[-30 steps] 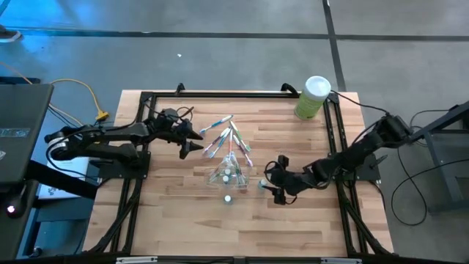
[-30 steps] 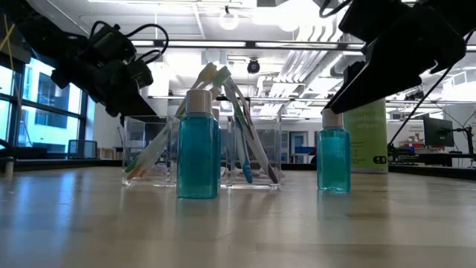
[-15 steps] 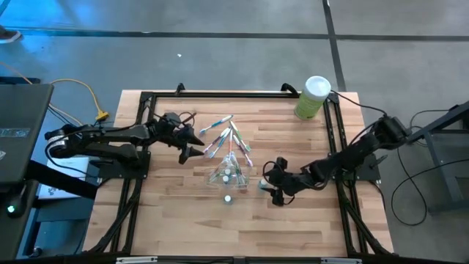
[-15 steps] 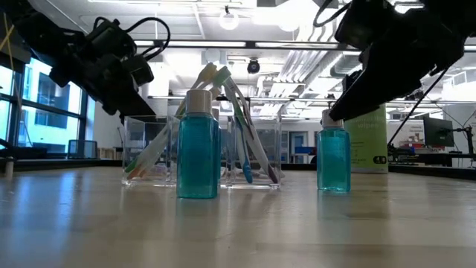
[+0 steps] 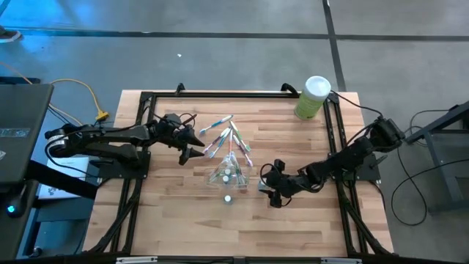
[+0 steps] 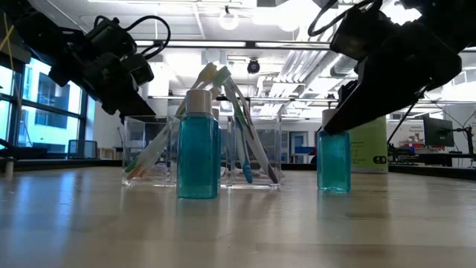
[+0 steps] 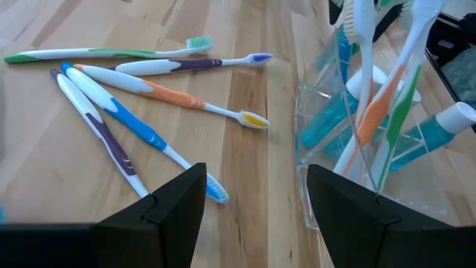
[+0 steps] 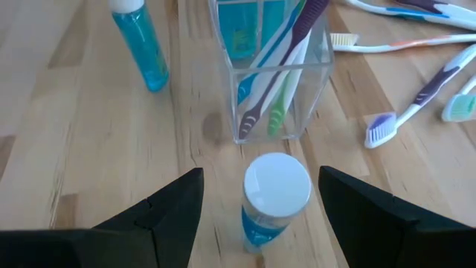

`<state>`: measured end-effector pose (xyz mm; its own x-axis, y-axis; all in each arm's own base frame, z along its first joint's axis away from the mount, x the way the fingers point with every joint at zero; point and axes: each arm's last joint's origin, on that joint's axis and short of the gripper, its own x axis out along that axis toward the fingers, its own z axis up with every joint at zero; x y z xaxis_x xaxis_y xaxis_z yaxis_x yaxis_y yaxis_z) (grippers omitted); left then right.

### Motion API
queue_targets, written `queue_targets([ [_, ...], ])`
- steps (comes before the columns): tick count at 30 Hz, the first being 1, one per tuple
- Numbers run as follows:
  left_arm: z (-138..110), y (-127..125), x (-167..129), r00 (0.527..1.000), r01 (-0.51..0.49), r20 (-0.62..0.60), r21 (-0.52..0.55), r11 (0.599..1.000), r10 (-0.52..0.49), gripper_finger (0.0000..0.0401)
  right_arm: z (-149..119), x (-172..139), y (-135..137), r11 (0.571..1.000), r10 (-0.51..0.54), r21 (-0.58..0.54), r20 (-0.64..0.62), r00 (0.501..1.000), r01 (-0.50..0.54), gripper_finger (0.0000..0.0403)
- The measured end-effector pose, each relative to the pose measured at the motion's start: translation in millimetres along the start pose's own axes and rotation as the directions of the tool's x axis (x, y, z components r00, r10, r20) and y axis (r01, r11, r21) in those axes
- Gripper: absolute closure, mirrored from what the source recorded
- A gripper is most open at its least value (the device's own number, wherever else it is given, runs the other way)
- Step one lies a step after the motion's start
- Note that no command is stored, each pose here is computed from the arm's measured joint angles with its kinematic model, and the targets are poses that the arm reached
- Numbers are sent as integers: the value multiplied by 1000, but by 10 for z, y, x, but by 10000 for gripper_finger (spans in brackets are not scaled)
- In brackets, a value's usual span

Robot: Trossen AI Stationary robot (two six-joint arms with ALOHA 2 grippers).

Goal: Pick & Place toothbrushing station
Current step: Put the blue mouthwash into the transparent organizer

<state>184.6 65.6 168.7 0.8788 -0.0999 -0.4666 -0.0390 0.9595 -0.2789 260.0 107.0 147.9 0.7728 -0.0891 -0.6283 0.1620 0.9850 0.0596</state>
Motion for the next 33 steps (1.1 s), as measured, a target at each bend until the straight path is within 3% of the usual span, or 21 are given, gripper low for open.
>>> queue_targets([
  [5,0,0,0,1000,-1,0,-1,1000,1,172,-5,0,-2,1000,-2,-3,-5,1000,2,181],
  [13,0,2,0,1000,-5,0,-8,1000,5,172,-1,2,-7,999,-1,-43,-4,1000,1,319],
  [21,0,2,0,1000,-5,0,-20,1000,5,172,55,-56,-7,997,10,-71,14,1000,-9,319],
  [28,6,2,0,1000,-4,6,-64,998,4,172,502,-393,175,986,75,-156,137,988,-53,319],
  [33,14,1,0,1000,-3,14,-59,998,4,172,835,-470,249,969,115,-242,265,957,-49,319],
])
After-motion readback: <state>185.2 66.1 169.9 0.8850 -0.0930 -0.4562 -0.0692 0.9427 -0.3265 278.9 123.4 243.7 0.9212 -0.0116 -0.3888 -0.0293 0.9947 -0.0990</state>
